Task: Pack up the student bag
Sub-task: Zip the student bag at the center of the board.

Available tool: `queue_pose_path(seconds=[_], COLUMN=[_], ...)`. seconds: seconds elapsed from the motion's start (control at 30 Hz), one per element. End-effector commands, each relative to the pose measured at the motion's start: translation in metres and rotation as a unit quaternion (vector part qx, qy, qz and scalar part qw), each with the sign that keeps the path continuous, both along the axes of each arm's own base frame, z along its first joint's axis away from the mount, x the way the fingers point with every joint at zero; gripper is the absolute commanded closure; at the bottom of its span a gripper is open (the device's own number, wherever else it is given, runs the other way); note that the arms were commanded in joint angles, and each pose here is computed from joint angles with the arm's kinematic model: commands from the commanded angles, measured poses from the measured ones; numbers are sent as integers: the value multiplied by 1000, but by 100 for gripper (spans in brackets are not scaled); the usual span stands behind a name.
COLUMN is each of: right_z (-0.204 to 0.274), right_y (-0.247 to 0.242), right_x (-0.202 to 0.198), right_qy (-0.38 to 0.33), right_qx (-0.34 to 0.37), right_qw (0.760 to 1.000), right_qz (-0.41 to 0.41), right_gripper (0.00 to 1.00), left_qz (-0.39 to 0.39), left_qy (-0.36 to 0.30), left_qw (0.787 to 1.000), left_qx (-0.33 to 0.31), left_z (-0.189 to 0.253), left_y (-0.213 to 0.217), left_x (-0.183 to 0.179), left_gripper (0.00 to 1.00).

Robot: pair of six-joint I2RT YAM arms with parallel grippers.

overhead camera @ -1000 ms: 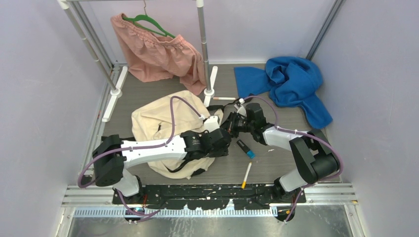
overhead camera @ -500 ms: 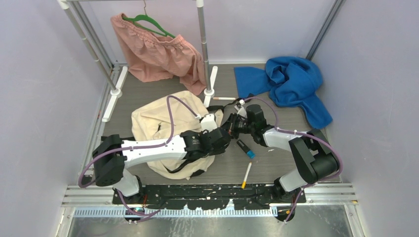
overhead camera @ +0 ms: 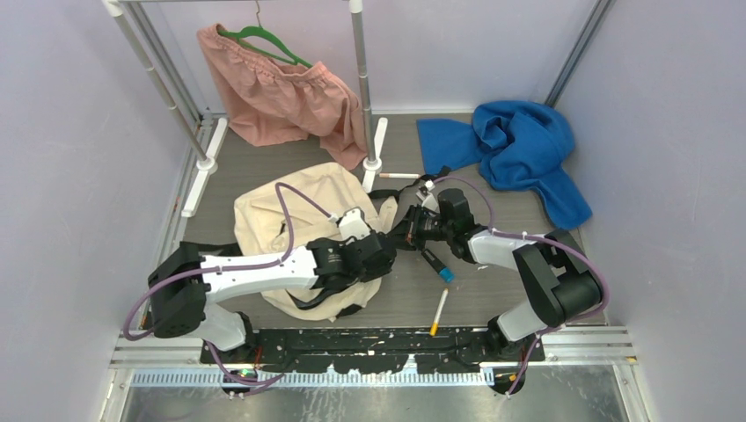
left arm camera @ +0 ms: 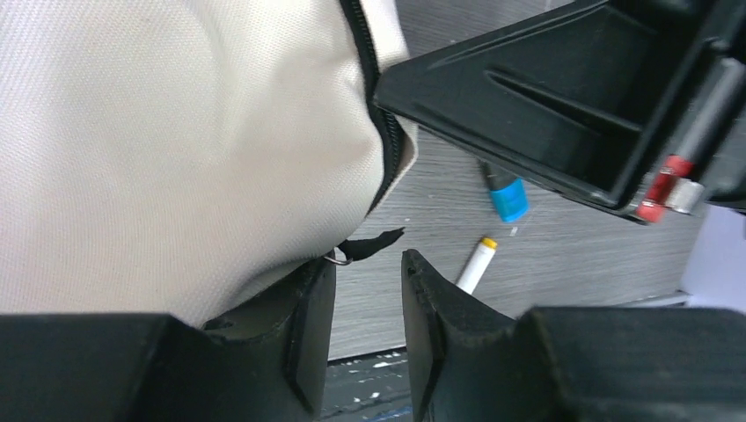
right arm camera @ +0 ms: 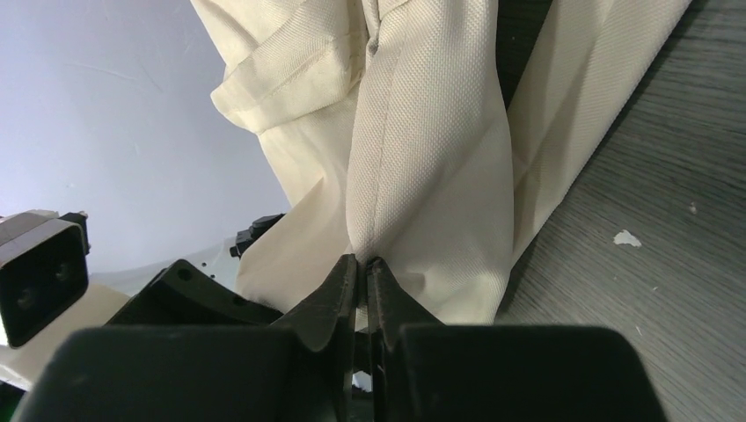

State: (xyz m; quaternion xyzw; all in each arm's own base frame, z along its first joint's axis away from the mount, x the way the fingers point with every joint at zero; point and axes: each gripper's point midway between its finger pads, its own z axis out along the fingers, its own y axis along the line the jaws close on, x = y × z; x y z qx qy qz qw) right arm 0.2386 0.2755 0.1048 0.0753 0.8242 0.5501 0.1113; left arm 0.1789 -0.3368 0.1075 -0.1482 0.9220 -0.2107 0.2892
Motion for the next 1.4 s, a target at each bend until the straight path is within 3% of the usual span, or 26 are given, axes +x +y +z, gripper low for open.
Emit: queue_pose_path(seconds=[0.0,0.2,0.47,0.6,0.7,0.87,1.37], right_z=[10,9,8,7,5,5,5], right_y=[6,6,7,7,8,9,9], right_x=[-4,-2,-1,0,1,3,-1], right_qy=[-15,-14,-12,-10,-9,-10,-16], right_qx=[20,19,18,18,18,19,12], right_qw=[999,999,999,999,999,999,999], right_qz=[24,23,24,25,25,24,31], right_gripper=[99,99,99,99,99,99,99], left_qz=[30,55,111,129,137,133,182], left_qy=[-10,19,39,55,66,60,1], left_qw=[998,997,992,990,988,989,979], left_qx=[-57,-58,-49,-2,40,28,90], left_z=[34,43,48,45,37,30,23], left_y=[-9,-8,4,9,11,-10,2], left_x=[5,-1,-2,-12,-17,-12,9], left_gripper=[66,66,53,49,50,54,63])
